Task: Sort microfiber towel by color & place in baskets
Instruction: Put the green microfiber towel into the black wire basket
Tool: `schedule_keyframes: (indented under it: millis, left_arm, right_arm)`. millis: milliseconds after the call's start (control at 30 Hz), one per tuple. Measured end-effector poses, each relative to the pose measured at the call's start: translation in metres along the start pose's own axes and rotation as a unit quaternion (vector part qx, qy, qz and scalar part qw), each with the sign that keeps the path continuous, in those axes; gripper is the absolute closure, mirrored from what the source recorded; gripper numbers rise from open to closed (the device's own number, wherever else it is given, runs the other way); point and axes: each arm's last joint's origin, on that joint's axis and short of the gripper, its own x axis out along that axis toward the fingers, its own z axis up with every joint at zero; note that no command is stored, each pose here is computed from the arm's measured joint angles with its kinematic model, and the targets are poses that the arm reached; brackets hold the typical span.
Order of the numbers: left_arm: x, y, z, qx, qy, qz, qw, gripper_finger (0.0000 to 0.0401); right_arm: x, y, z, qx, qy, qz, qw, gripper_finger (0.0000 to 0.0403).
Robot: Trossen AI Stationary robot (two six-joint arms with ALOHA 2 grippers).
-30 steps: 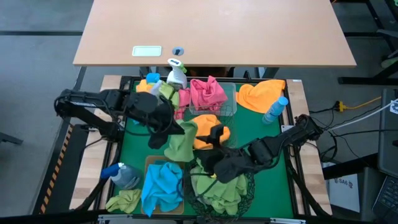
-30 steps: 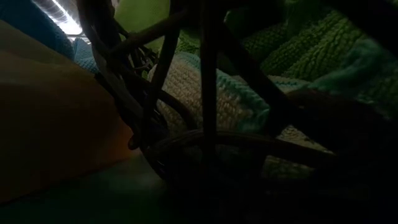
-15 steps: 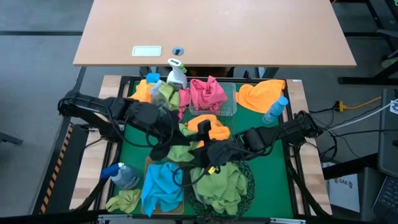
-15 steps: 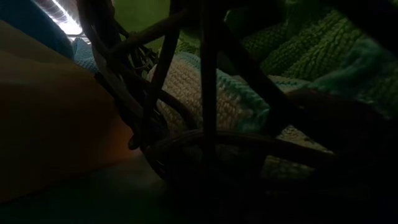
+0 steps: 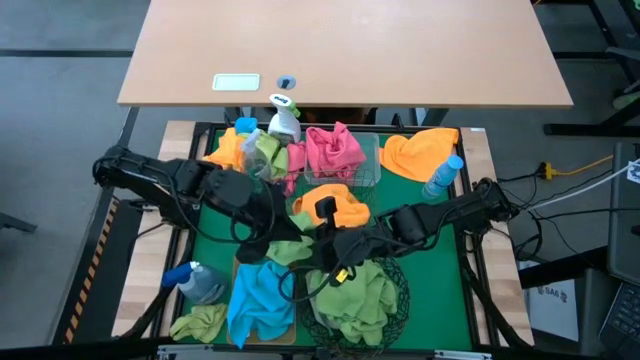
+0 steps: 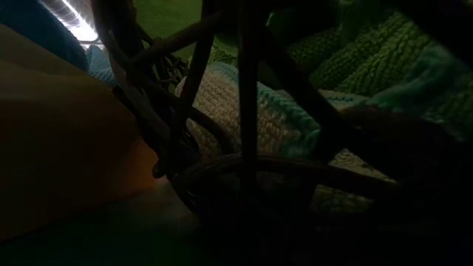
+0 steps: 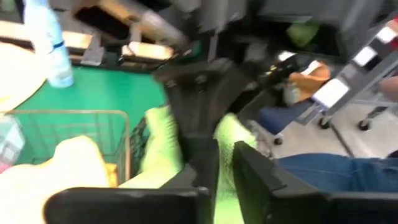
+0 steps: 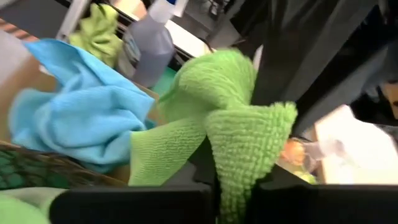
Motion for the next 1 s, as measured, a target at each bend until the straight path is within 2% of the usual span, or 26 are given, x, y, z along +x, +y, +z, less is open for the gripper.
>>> schedule_keyframes:
  millis: [67,167,333,467,767,1000]
  left_arm:
    - [0.001,0.001,-0.002,0.0,0.003,0.012,1.0,0.034]
    - [0.003,0.004,-0.005,0.0,0.008,0.028,1.0,0.0315]
    - [0.003,0.006,-0.011,0.001,0.038,0.038,0.999,0.0292]
    - [0.003,0.008,-0.015,0.001,0.059,0.044,0.997,0.0289]
    - [0.003,0.008,-0.016,0.001,0.064,0.045,0.997,0.0289]
    - [0.003,0.008,-0.016,0.0,0.064,0.045,0.997,0.0288]
  right_arm:
    - [-0.003,-0.001,0.001,0.011,-0.001,0.011,1.0,0.0373]
    - [-0.009,-0.004,0.003,0.024,0.003,0.024,0.999,0.0392]
    - [-0.043,-0.007,0.016,0.045,0.002,0.039,0.998,0.0389]
    - [-0.075,-0.003,0.027,0.073,-0.013,0.057,0.996,0.0396]
    - [-0.156,0.01,0.038,0.108,-0.101,0.08,0.986,0.0398]
    - [-0.186,0.026,0.039,0.129,-0.121,0.113,0.978,0.0393]
